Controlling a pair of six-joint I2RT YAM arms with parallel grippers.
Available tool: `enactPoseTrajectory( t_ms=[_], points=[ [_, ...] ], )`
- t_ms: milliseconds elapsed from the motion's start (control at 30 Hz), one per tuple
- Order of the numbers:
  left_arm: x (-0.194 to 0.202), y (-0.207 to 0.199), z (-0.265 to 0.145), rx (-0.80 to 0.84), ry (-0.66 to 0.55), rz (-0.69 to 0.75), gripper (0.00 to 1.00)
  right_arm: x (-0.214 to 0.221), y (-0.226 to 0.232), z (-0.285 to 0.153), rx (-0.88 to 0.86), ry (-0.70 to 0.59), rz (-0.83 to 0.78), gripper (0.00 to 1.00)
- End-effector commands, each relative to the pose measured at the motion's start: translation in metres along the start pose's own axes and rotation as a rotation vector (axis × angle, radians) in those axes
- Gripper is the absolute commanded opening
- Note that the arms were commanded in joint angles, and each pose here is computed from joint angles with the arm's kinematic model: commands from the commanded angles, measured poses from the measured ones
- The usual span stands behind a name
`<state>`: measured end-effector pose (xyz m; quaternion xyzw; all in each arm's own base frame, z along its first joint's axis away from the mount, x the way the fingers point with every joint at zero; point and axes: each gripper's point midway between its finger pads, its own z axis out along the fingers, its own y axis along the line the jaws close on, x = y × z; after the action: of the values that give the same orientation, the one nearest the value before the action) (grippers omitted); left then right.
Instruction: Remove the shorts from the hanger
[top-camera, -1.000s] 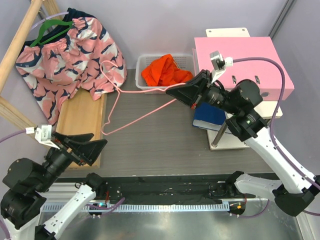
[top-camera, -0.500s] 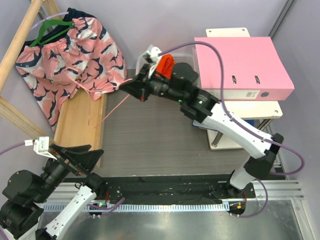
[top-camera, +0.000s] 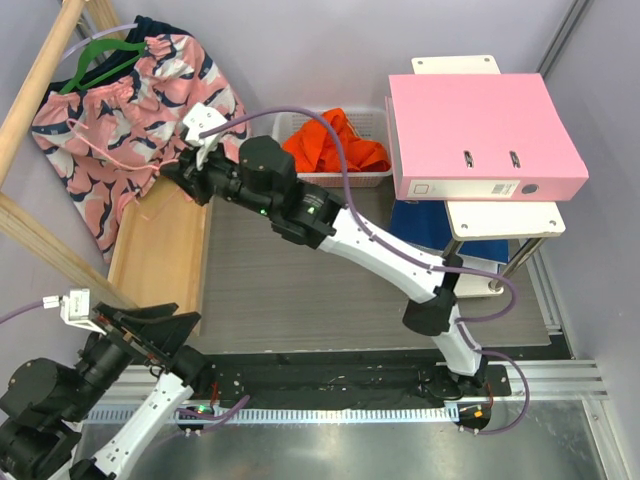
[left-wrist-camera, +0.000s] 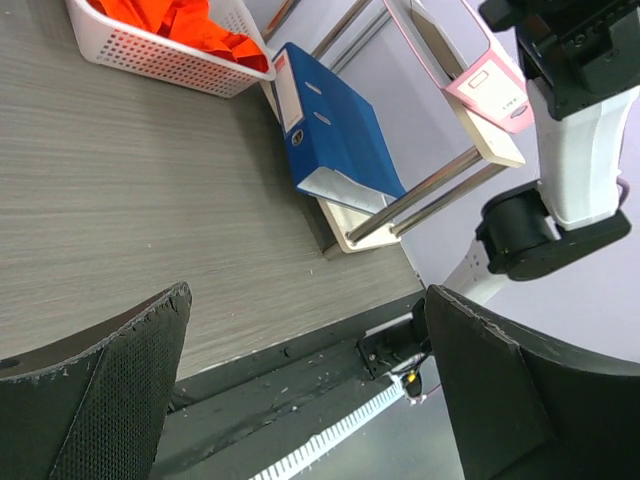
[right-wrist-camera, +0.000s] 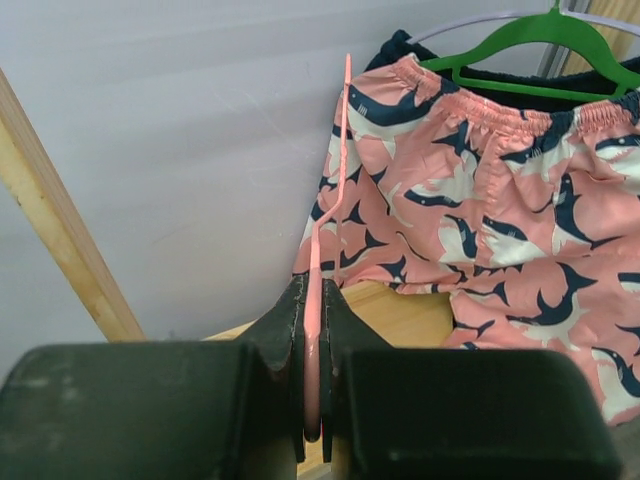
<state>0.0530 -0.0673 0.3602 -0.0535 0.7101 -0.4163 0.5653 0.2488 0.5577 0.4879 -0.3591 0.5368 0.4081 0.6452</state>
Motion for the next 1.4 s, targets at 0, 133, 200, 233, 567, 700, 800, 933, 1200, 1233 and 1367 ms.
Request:
enactPoseTrajectory(
  t_ms=[0, 133, 200, 233, 567, 700, 800, 933, 1200, 1233, 1367],
  points=[
    [0.000, 0.002, -0.010, 0.001, -0.017, -0.017, 0.97, -0.042, 0.000, 0.004, 0.025, -0.131, -0.063, 0.01],
    [0.002, 0.002, -0.014, 0.002, -0.013, -0.029, 0.97, -0.049, 0.022, 0.013, 0.013, -0.203, -0.107, 0.01],
    [0.002, 0.002, -0.016, 0.004, -0.018, -0.035, 0.97, -0.049, 0.029, 0.020, -0.001, -0.233, -0.117, 0.01],
    [0.001, 0.002, -0.016, 0.005, -0.023, -0.040, 0.97, -0.054, 0.032, 0.022, -0.007, -0.260, -0.116, 0.01],
    [0.003, 0.002, -0.026, 0.019, -0.036, -0.067, 0.97, -0.091, 0.050, 0.023, -0.001, -0.488, -0.097, 0.01],
    [0.002, 0.001, -0.024, 0.021, -0.036, -0.067, 0.97, -0.110, 0.055, 0.017, 0.008, -0.574, -0.092, 0.01],
    [0.001, 0.000, -0.023, 0.022, -0.039, -0.070, 0.97, -0.119, 0.056, 0.012, 0.012, -0.608, -0.091, 0.01],
    [0.003, 0.002, -0.019, 0.014, -0.031, -0.069, 0.97, -0.128, 0.053, 0.007, 0.034, -0.628, -0.094, 0.01],
    [-0.001, 0.007, -0.020, -0.008, -0.056, -0.065, 0.97, -0.130, 0.057, -0.012, 0.083, -0.638, -0.100, 0.01],
    [0.000, 0.007, -0.019, -0.011, -0.053, -0.065, 0.97, -0.130, 0.059, -0.014, 0.095, -0.638, -0.116, 0.01],
    [0.001, 0.008, -0.020, -0.013, -0.048, -0.066, 0.97, -0.130, 0.060, -0.020, 0.141, -0.635, -0.120, 0.01]
  ],
)
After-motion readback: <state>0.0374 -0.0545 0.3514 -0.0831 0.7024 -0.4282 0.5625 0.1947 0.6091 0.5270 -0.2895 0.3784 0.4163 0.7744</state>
